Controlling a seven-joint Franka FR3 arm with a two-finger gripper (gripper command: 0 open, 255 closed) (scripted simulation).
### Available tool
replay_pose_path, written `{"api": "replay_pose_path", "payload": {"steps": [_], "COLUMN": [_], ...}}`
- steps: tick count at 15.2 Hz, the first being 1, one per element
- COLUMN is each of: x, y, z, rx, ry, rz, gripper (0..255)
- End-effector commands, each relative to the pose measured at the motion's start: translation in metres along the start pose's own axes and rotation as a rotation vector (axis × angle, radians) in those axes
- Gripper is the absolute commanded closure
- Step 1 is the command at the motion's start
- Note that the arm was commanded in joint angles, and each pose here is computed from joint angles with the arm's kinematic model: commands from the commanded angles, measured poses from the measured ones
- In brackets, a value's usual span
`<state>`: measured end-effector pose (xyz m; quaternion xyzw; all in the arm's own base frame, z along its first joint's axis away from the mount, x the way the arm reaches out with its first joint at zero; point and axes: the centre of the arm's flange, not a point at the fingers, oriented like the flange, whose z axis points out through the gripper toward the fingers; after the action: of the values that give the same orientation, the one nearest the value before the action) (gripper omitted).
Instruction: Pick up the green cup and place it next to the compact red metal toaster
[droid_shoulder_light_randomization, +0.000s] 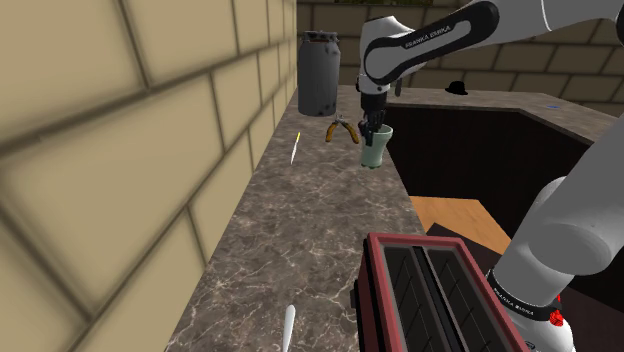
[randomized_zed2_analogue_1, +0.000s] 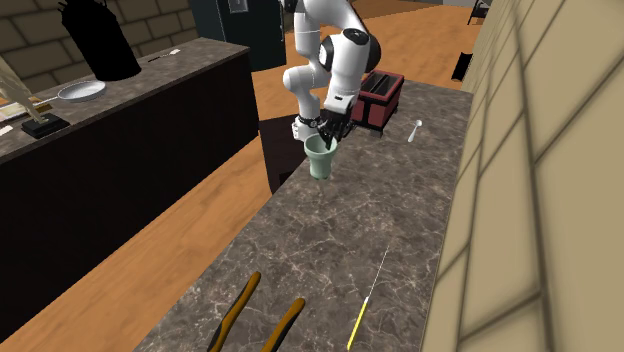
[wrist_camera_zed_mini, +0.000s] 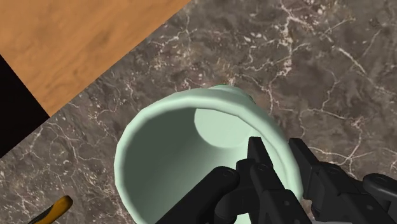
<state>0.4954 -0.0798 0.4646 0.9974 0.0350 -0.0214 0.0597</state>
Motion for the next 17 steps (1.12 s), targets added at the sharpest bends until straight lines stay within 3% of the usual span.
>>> {"api": "replay_pose_path", "payload": {"steps": [1, 17], "x": [0.001, -0.003], "y": [0.001, 0.011], "z": [-0.011, -0.094], "rx": [0.0, 0.0], "ry": [0.0, 0.0], "rz": [0.0, 0.0], "gripper": [255, 255]}}
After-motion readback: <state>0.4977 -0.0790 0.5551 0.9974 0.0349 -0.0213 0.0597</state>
